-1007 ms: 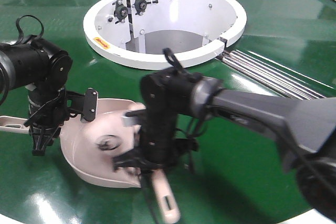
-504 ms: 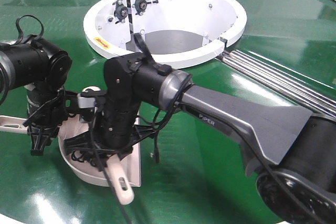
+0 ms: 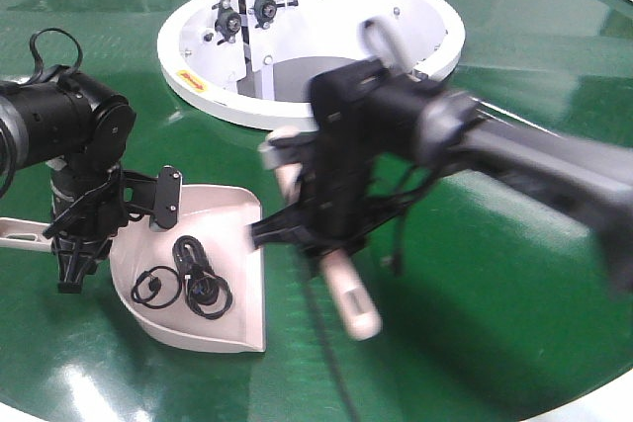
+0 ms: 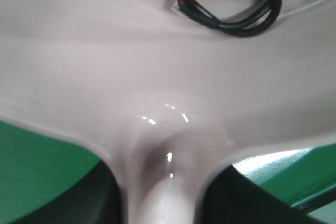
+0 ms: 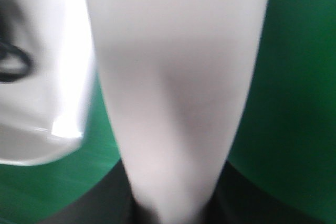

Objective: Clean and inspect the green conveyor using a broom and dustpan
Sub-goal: 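Carry the brush back to its spot with the right gripper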

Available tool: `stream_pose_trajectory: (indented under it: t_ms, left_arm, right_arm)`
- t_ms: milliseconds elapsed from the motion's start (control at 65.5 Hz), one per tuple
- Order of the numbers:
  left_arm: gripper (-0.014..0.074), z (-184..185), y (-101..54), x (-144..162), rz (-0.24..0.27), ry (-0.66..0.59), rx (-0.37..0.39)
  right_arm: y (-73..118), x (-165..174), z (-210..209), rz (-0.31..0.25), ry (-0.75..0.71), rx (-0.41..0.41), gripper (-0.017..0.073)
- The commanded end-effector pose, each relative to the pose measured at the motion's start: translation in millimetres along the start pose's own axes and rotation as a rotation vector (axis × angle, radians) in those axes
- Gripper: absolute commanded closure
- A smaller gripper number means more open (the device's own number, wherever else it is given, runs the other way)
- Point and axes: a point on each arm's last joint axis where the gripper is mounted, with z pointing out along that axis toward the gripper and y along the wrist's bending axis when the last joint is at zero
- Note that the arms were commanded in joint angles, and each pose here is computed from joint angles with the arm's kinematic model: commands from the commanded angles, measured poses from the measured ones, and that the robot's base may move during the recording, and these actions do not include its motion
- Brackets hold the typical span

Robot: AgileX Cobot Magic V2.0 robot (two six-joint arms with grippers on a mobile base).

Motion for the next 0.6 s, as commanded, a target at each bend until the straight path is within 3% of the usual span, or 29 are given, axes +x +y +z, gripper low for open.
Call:
stream_pose_trajectory:
  t_ms: [0,107,275,488,580]
  left_arm:
    - [0.06,-24.3,-2.3,6.9,-0.025,-0.018,-0.045]
    - [0.06,-24.3,-2.3,6.9,-0.025,-0.018,-0.045]
    - [0.06,-24.3,-2.3,6.9,-0.025,-0.018,-0.045]
    - [0.06,-24.3,-2.3,6.9,-0.025,-0.018,-0.045]
    - [0.06,-24.3,-2.3,6.9,-0.025,-0.018,-0.045]
  right_arm:
    - [-35.5,16.5,-40.1,0.014,-0.036,0.056,0.0564]
    - [-69.5,28.9,-39.6,0.058,-0.003,0.083,0.0564]
    - [-108.8,54.6,-27.2,0.07,0.064,0.099,0.0564]
    - [-134.6,86.2,-5.4,0.114,0.072,0.1,0.0564]
    - [-137.7,94.6,4.8,0.101,0.09,0.101,0.0564]
